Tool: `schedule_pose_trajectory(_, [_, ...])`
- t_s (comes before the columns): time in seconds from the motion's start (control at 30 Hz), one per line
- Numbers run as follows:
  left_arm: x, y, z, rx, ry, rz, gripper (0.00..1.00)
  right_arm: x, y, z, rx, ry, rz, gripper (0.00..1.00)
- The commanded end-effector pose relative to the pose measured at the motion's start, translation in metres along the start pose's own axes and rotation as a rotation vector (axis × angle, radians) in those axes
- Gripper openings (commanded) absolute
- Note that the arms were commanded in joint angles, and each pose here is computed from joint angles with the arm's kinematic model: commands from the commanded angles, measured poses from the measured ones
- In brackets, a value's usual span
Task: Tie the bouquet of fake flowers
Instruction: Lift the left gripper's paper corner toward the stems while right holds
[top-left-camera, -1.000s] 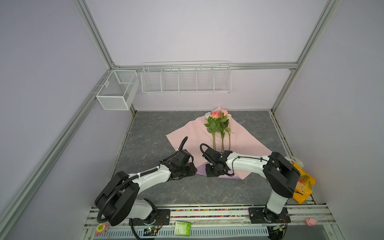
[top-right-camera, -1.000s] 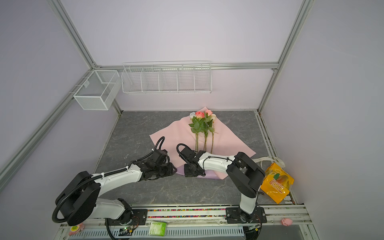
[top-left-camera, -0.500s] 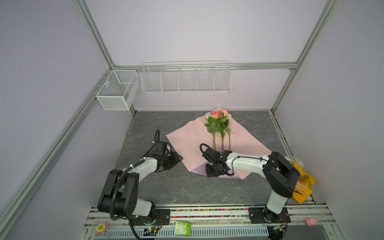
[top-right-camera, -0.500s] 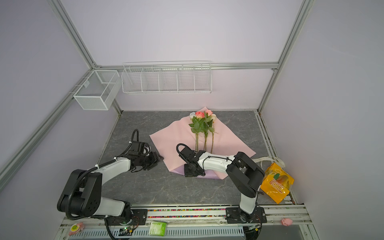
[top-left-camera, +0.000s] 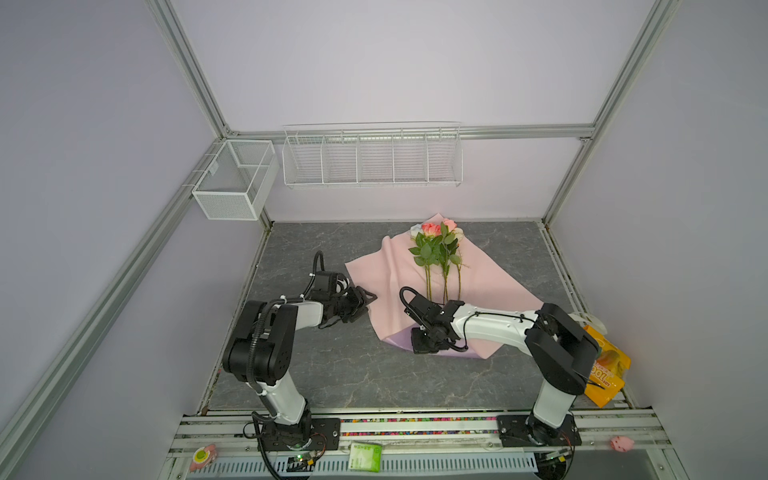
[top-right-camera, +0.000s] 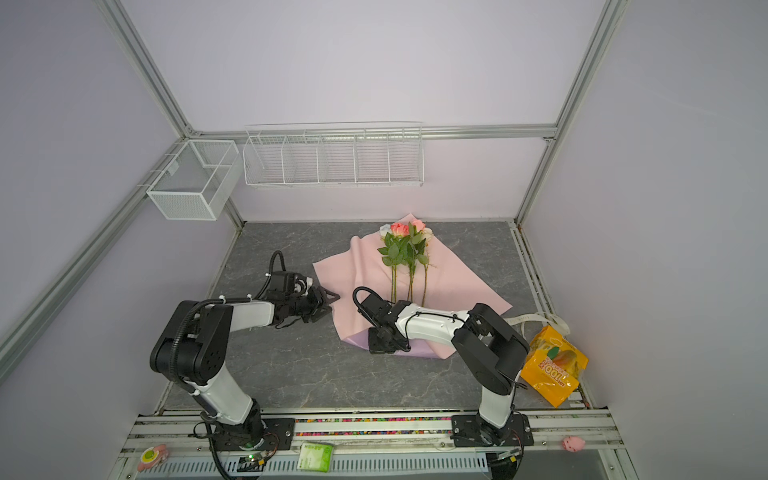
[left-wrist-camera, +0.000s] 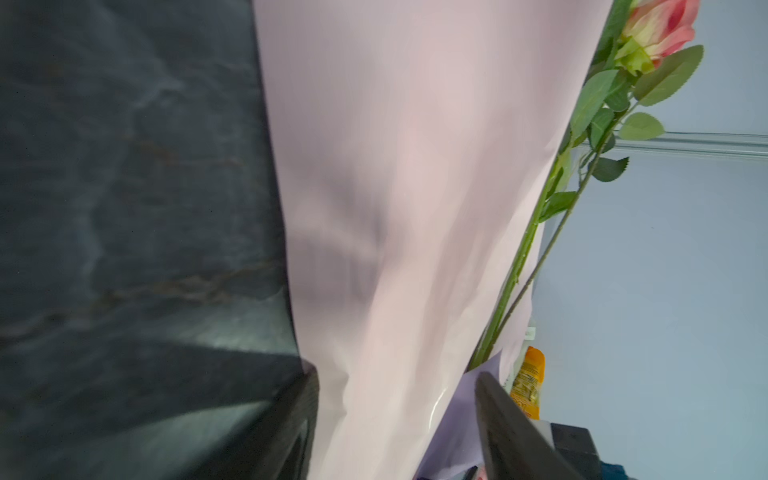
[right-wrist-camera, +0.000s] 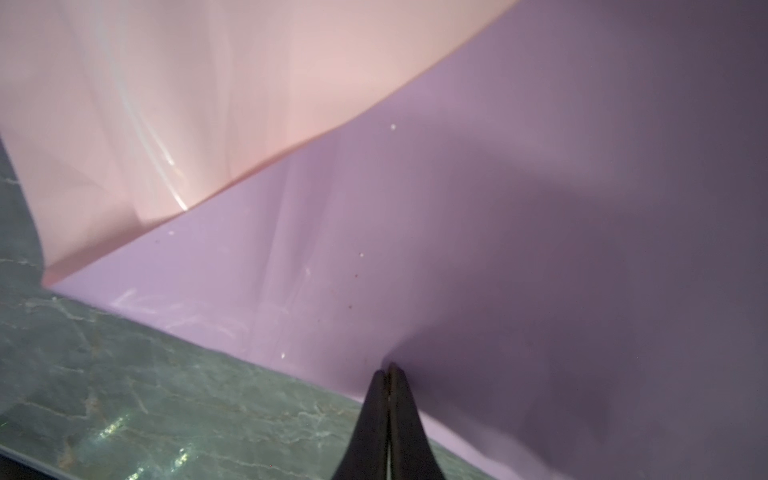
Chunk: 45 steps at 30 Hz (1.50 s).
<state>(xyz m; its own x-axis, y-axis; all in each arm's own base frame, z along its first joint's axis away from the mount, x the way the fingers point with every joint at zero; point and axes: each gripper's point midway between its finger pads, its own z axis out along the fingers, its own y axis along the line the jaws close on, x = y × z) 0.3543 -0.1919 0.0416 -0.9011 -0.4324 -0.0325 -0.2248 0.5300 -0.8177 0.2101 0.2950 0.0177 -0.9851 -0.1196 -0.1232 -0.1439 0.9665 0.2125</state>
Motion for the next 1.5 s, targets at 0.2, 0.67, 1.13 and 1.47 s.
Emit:
schedule_pose_trajectory(0.2, [-0.020,0.004,0.013,0.077,-0.036,-0.127,0.61,0.010,-0.018,0.015,0.061,0.062,0.028,0.09])
schedule_pose_trajectory(0.67, [-0.086,0.024,-0.025,-0.153,-0.184,-0.062,0.67,0.007,-0.019,0.015,0.056,0.059,0.038,0.09])
schedule_pose_trajectory(1.13, [-0.103,0.043,-0.042,-0.337,-0.203,-0.022,0.74,0.002,-0.020,0.017,0.039,0.063,0.046,0.09])
schedule_pose_trajectory(1.47, [-0.134,0.050,-0.023,-0.312,-0.185,-0.056,0.69,-0.002,-0.022,0.016,0.033,0.058,0.054,0.09])
